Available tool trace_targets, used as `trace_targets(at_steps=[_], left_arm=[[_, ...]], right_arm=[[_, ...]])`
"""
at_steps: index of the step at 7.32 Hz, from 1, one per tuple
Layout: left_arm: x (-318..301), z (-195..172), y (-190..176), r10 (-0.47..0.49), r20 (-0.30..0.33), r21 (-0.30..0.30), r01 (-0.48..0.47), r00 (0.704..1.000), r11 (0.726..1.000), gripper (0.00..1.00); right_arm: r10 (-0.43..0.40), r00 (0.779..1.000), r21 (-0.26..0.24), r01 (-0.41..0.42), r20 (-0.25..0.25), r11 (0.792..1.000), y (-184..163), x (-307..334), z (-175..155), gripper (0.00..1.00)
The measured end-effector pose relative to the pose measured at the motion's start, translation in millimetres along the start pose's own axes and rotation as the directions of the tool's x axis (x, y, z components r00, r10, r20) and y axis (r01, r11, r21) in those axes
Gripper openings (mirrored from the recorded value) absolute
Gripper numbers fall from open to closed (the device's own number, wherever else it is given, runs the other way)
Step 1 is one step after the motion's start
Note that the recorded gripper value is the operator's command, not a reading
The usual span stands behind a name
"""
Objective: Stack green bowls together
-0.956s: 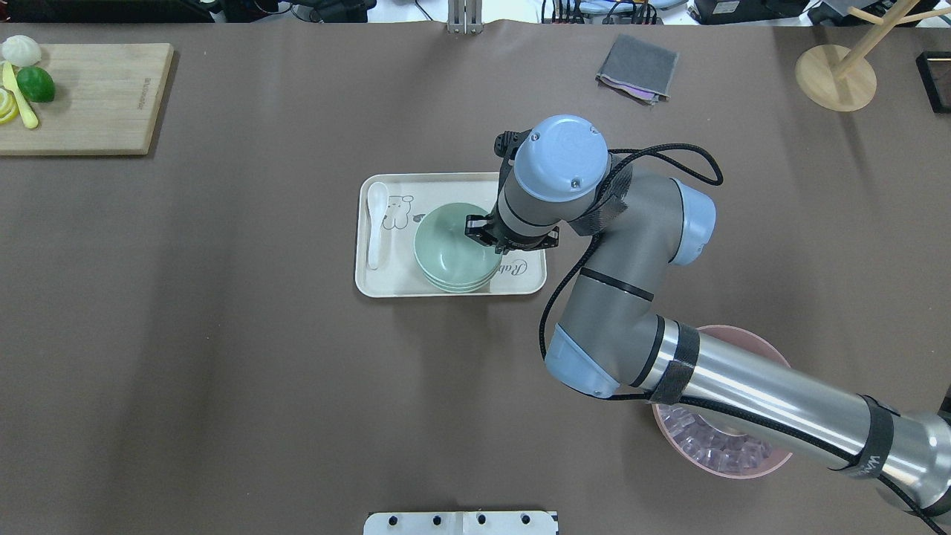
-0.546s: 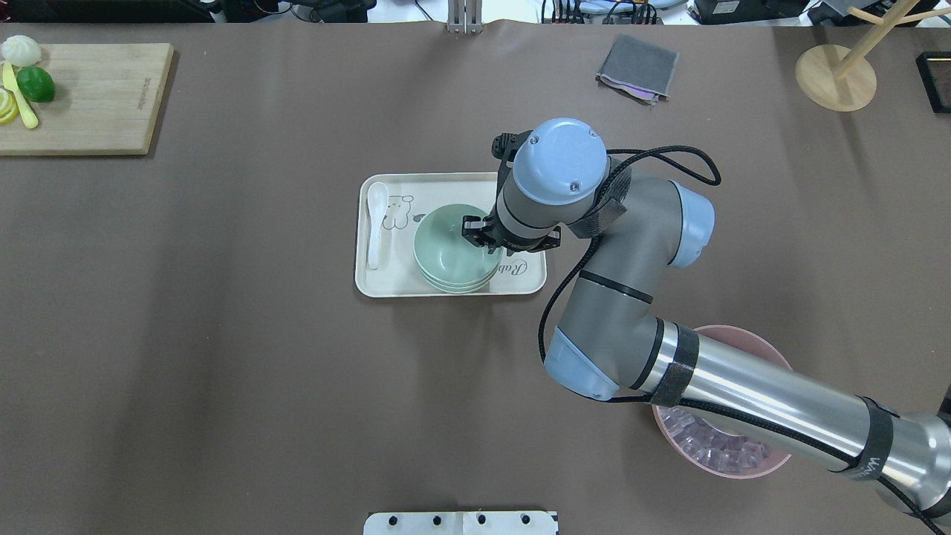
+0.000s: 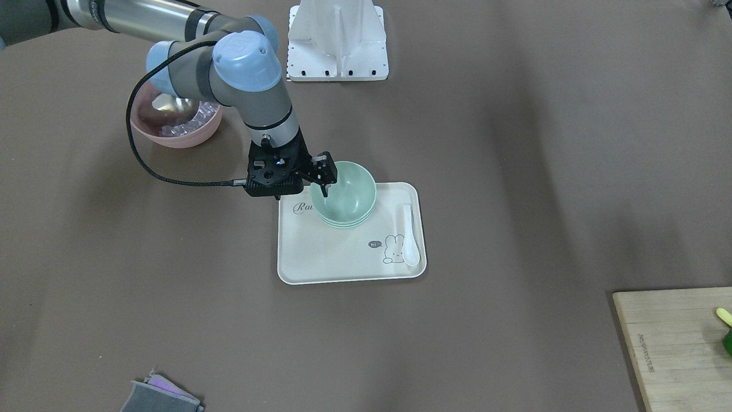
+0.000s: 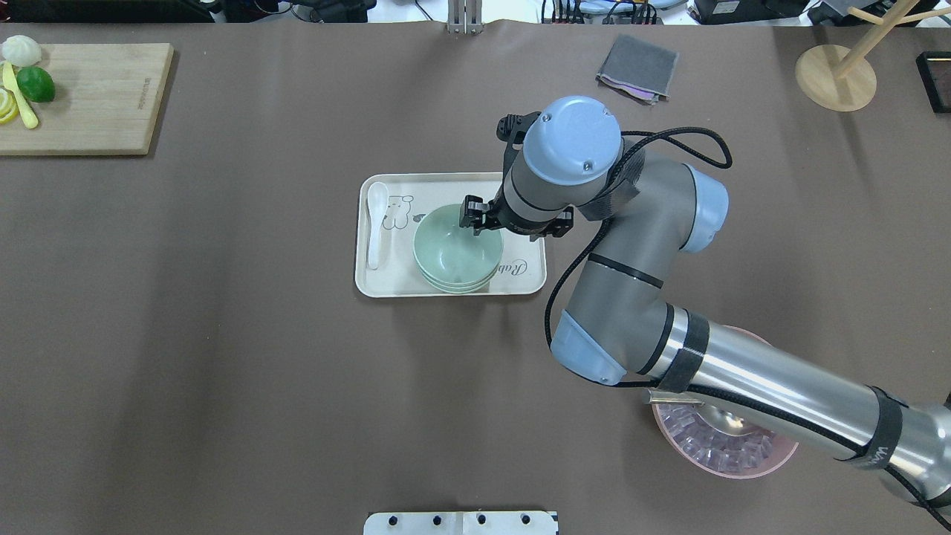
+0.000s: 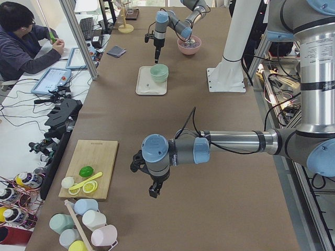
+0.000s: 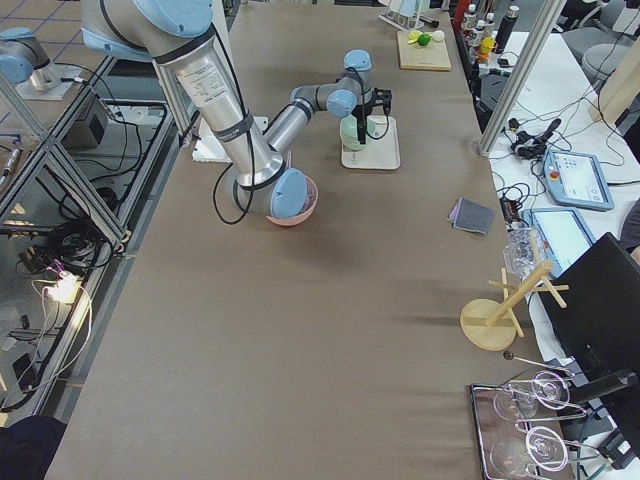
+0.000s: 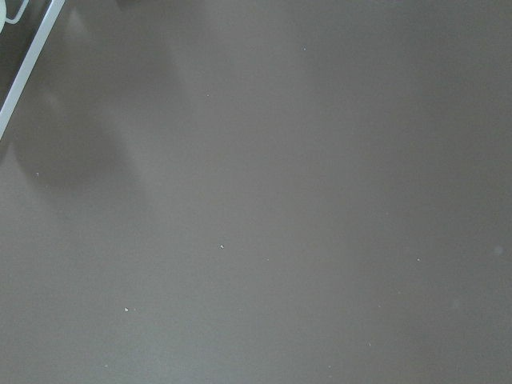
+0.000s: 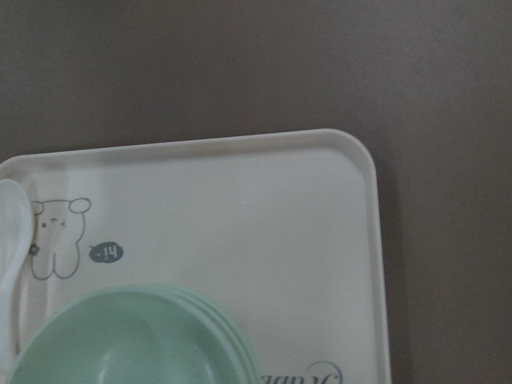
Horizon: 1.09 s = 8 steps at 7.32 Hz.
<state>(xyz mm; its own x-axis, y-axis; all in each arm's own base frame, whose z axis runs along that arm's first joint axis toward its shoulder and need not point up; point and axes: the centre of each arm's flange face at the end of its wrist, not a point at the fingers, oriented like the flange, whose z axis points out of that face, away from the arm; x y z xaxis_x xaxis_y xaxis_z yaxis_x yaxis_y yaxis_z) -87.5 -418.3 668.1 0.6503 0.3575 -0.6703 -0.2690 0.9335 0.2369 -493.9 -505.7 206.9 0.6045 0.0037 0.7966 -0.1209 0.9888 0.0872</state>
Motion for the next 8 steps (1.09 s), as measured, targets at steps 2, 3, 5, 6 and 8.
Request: trace_targets(at_steps=[2,3,5,6,8], left_arm=[[-3.9,4.6,4.6,-0.031,0.013,-0.022,0.031,0.999,0.999,0.98],[-3.1,3.6,4.5,-0.076,0.019,-0.023,0.077,0.997,0.997,0.98],[0.0,0.7,2.8,-0.162,0.027,-0.012,0.162,0.986,0.987,0.98],[0.5,0.5,2.9,-0.173,0.027,-0.01,0.173,0.985,0.985,0.98],[2.6,-0.6,2.8,-0.175,0.028,-0.007,0.175,0.984,0.985,0.98]], right_arm=[[-0.088,0.996,-0.064,0.089,0.011,0.994,-49.2,82.1,-23.4,1.0],[-0.124,0.992,-0.066,0.124,-0.002,0.99,-64.7,133.2,-33.8,1.0],[-0.191,0.979,-0.052,0.188,-0.072,0.981,-70.1,263.7,-58.1,1.0],[-0.216,0.968,-0.052,0.211,-0.125,0.976,-69.6,343.7,-77.0,1.0],[-0.202,0.955,-0.071,0.191,-0.217,0.979,-47.4,490.2,-112.6,1.0]])
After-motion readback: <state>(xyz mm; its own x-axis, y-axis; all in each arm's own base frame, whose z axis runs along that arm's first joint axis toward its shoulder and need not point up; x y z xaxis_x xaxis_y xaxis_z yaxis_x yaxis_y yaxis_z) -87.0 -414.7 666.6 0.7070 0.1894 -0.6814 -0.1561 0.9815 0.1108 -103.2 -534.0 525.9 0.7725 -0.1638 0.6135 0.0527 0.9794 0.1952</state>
